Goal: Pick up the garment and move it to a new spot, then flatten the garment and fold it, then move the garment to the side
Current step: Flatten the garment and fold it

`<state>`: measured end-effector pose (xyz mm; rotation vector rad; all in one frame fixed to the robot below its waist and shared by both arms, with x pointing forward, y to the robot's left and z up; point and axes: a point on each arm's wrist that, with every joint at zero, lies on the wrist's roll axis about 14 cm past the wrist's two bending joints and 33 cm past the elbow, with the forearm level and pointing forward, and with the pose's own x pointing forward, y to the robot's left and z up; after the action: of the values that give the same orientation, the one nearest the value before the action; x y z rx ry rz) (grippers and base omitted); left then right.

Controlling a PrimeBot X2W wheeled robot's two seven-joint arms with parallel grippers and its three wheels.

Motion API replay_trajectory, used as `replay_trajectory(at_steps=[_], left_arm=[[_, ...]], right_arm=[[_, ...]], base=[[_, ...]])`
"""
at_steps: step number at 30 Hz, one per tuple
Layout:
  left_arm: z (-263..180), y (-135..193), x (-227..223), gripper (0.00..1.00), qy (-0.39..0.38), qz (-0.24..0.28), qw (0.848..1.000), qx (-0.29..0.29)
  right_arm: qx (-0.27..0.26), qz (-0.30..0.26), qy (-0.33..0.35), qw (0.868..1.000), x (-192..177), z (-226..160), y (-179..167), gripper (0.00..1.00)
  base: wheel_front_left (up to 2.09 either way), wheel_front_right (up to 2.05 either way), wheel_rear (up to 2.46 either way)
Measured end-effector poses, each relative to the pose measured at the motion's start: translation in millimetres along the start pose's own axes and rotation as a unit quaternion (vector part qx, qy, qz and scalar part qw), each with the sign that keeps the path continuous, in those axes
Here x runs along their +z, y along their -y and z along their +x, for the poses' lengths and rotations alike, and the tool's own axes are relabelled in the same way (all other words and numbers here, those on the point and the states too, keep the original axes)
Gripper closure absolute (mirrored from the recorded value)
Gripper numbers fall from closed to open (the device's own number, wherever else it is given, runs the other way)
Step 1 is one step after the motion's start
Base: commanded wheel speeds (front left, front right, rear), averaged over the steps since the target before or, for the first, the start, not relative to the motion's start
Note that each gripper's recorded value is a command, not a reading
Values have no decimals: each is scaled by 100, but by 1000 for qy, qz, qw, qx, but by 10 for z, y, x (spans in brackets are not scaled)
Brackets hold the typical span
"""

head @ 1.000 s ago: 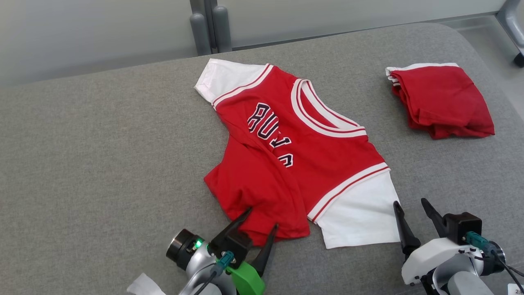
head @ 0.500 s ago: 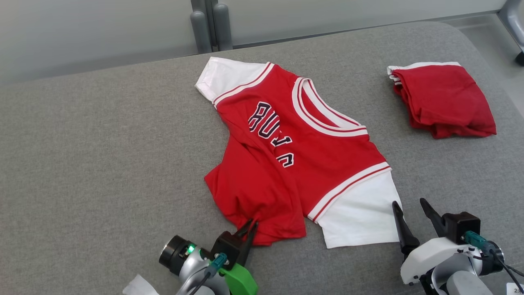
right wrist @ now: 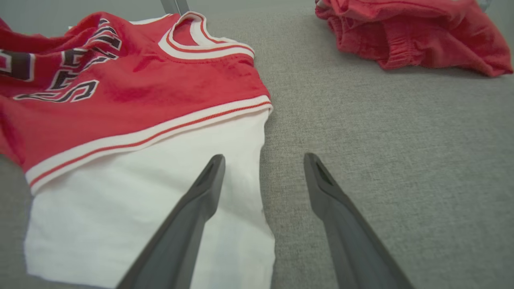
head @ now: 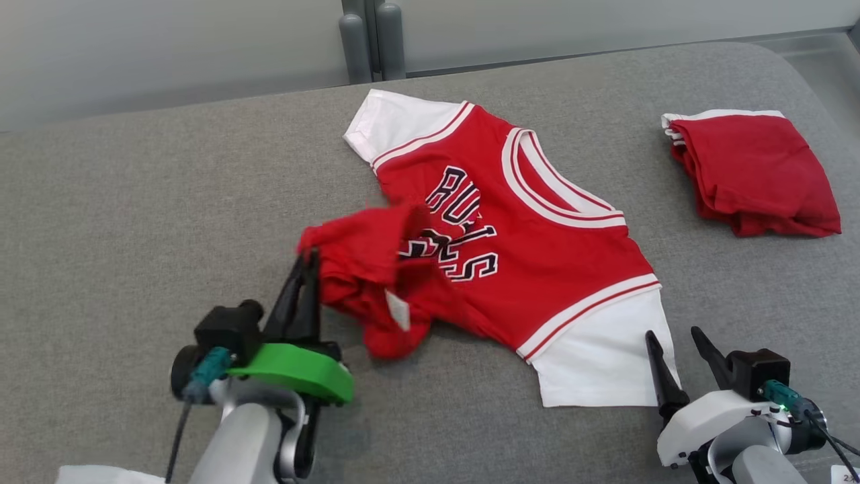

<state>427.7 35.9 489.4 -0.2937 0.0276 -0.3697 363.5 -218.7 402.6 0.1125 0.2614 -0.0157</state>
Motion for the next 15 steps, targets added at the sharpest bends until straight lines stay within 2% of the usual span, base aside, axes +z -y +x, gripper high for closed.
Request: replay_trajectory(at_steps=[2,3,4,5,11,15], left_arm=[[-49,-304,-76,97,-12,-29,998,56],[-102,-452,-171,67,-27,-40,995,83],[-152,-544,-292,12,-47,-35,993,100],[-203,-633,-395,0,-64,-30,991,113],[-308,-1006,-376,0,-65,-8,983,170],[-312,-977,-208,0,-40,22,987,153]], right_arm=[[7,2,-1,1000,-8,13,-58,0],[9,1,-2,1000,-9,18,-75,0],[10,1,-2,1000,-7,24,-80,0],[11,1,-1,1000,0,33,-88,0],[12,1,4,1000,42,67,-81,0],[13,1,4,1000,38,82,-82,0]], base=[[0,0,0],[0,0,0],[0,0,0],[0,0,0],[0,0,0],[0,0,0]])
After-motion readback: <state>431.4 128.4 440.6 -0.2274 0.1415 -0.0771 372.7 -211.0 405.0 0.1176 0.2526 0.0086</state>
